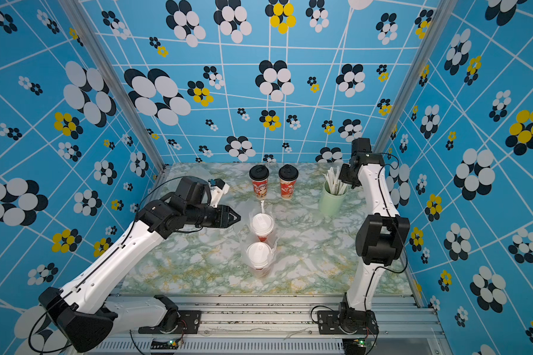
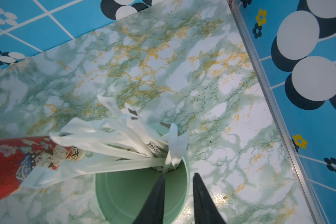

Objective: Pack milk tea into plastic carrier bags
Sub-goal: Pick up the straw from the container.

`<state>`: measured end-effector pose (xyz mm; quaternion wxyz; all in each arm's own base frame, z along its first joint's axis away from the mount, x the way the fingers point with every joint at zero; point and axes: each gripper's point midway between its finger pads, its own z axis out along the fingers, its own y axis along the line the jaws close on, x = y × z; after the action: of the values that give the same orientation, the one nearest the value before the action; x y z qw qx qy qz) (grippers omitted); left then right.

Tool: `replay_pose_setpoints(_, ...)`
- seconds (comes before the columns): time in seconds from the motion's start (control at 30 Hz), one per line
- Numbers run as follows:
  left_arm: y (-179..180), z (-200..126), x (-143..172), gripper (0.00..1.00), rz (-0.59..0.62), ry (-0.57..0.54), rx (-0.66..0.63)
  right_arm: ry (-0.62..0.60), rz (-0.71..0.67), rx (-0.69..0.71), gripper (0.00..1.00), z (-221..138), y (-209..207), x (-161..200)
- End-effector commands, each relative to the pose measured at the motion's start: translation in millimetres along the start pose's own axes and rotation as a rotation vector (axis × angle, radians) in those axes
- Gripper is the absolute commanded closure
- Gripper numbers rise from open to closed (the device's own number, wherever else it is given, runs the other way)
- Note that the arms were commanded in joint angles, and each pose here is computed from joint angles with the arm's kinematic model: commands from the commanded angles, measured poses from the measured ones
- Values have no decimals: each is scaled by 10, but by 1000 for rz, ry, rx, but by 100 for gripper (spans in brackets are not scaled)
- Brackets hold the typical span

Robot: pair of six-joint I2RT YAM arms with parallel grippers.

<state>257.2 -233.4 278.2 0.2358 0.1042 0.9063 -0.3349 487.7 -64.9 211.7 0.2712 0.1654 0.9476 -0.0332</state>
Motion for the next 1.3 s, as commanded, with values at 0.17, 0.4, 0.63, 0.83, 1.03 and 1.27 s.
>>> replay_pose_setpoints(0.17, 43, 50, -2, 62, -3, 9, -10, -15, 5, 7, 85, 65, -12, -125)
replay_pose_setpoints(0.4, 57, 33, -15, 62, -6, 0, -10, -45, 15, -20, 100, -195, 7, -129)
replay_pose_setpoints(0.63, 38, 5, -4, 62, -10, -5, 0, -119, 8, -30, 100, -729, 15, -98)
replay_pose_setpoints(0.83, 31, -7, 15, 62, -11, -4, 4, -180, 6, -51, 100, -990, 28, -71)
replay_pose_setpoints(1.03, 9, -3, 14, 62, -13, -7, 18, -114, 37, -73, 84, -525, -2, -6)
replay_pose_setpoints(1.27, 21, 1, 8, 63, -8, -7, 12, -85, 26, -119, 78, -245, 102, -93)
